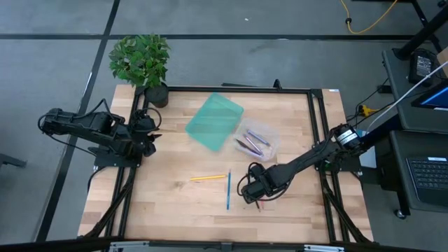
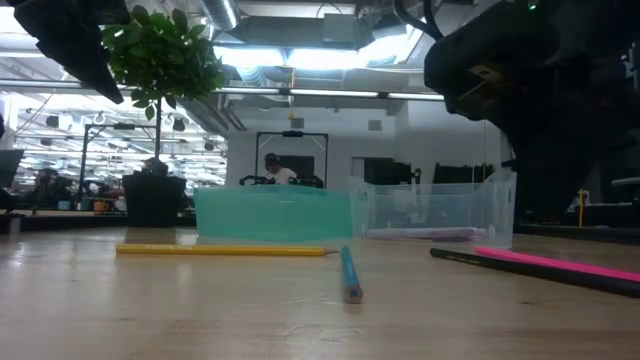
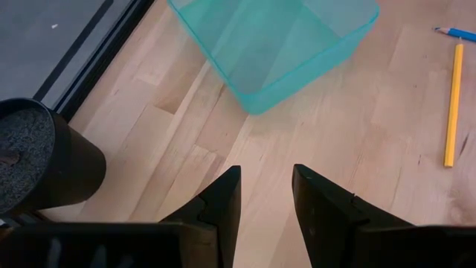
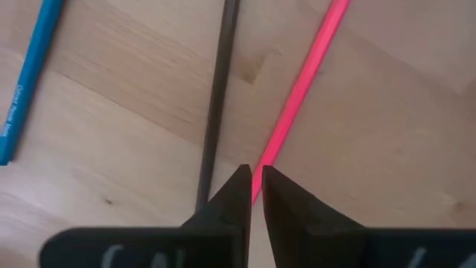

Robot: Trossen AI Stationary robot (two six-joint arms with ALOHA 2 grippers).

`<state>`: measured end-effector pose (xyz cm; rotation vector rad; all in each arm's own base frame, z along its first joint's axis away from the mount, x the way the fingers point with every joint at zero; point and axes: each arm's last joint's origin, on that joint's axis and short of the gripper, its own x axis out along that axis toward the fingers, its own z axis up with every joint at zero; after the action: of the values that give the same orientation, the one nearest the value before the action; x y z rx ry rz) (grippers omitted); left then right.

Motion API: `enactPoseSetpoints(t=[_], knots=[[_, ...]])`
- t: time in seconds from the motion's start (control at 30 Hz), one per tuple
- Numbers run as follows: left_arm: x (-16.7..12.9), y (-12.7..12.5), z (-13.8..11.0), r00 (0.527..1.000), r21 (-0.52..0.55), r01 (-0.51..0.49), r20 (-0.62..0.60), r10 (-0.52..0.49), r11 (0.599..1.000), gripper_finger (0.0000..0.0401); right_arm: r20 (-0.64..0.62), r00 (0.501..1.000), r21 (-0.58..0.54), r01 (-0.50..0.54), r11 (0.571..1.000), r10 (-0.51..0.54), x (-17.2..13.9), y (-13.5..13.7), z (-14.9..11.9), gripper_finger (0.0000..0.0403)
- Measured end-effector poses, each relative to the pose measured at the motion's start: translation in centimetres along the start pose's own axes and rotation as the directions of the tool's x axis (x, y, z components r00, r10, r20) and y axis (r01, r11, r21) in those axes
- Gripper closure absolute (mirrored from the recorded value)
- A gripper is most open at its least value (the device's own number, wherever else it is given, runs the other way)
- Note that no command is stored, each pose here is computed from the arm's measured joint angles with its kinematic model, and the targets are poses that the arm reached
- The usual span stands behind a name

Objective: Sort pens & pencils
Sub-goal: Put the black pencil into the blue bin

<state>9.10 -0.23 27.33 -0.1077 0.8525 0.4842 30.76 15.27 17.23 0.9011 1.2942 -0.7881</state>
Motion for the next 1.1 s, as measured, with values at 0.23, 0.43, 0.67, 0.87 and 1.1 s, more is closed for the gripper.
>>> enactPoseSetpoints(t=[0.23, 0.43, 0.67, 0.87, 1.1], knots=[[0.0, 0.0, 0.0, 1.000, 0.000, 0.000, 0.000, 0.000, 1.000, 0.0286, -0.030, 1.000, 0.028, 0.001, 1.000, 0.000, 0.0, 0.0, -0.1, 0.0366], [0.0, 0.0, 0.0, 1.000, 0.001, -0.001, -0.002, 0.001, 1.000, 0.0286, -0.042, 0.999, 0.032, 0.002, 0.999, -0.001, 0.0, 0.0, 0.0, 0.0366], [0.0, 0.0, -0.1, 1.000, 0.004, -0.003, -0.007, 0.003, 1.000, 0.0286, 0.007, 1.000, 0.066, -0.007, 0.998, 0.007, 0.0, 0.1, 0.3, 0.0366], [0.0, 0.1, -0.3, 1.000, 0.015, -0.013, -0.026, 0.013, 1.000, 0.0286, 0.048, 0.999, 0.129, -0.014, 0.992, 0.007, 0.0, 0.1, 0.0, 0.0366], [0.0, 0.2, -0.3, 0.999, 0.018, -0.016, -0.033, 0.017, 1.000, 0.0286, 0.033, 0.999, 0.187, -0.036, 0.982, 0.030, 0.7, -0.2, -1.1, 0.0365]])
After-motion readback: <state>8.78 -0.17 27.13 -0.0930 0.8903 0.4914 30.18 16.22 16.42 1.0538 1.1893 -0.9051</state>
